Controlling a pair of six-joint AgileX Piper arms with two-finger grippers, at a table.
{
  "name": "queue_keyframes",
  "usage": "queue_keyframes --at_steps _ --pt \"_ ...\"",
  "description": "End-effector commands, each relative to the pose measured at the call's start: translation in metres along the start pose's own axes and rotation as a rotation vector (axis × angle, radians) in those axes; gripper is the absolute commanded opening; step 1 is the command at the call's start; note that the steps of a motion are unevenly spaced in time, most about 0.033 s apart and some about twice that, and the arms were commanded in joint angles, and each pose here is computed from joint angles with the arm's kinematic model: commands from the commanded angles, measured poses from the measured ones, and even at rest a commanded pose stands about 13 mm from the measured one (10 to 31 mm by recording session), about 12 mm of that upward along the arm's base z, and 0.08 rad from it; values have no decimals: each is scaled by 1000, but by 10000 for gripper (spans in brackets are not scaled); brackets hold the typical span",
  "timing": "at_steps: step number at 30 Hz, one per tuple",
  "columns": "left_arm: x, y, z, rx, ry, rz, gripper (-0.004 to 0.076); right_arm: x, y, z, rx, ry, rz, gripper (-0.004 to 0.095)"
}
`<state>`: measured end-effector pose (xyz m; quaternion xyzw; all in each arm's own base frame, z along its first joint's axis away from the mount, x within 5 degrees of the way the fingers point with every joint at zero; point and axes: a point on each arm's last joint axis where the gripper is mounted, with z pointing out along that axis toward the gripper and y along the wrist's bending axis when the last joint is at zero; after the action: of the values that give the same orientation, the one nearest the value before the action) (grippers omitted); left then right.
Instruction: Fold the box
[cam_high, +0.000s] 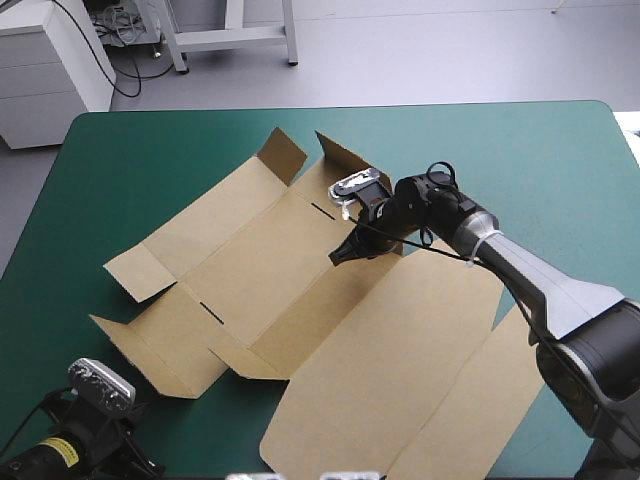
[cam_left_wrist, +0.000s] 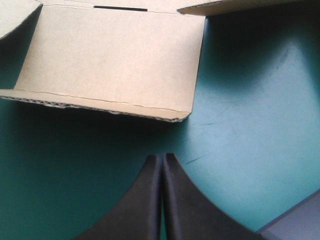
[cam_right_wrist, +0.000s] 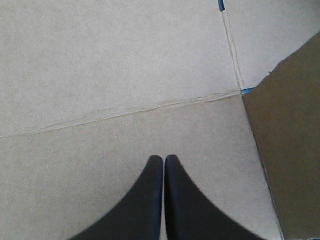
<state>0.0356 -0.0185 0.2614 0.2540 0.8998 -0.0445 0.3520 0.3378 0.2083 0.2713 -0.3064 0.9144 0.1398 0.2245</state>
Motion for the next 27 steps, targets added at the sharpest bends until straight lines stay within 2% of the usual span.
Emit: queue_keyframes --at_steps 1,21,27 --pt "-10 2 -5 -13 -68 -4 -10 -14 3 -28 11 -115 -16 -4" --pt "-10 2 -5 -13 -68 -4 -10 -13 3 -28 14 -114 -16 -4" --pt "-10 2 -5 -13 -68 -4 -10 -14 3 -32 15 -104 34 -4"
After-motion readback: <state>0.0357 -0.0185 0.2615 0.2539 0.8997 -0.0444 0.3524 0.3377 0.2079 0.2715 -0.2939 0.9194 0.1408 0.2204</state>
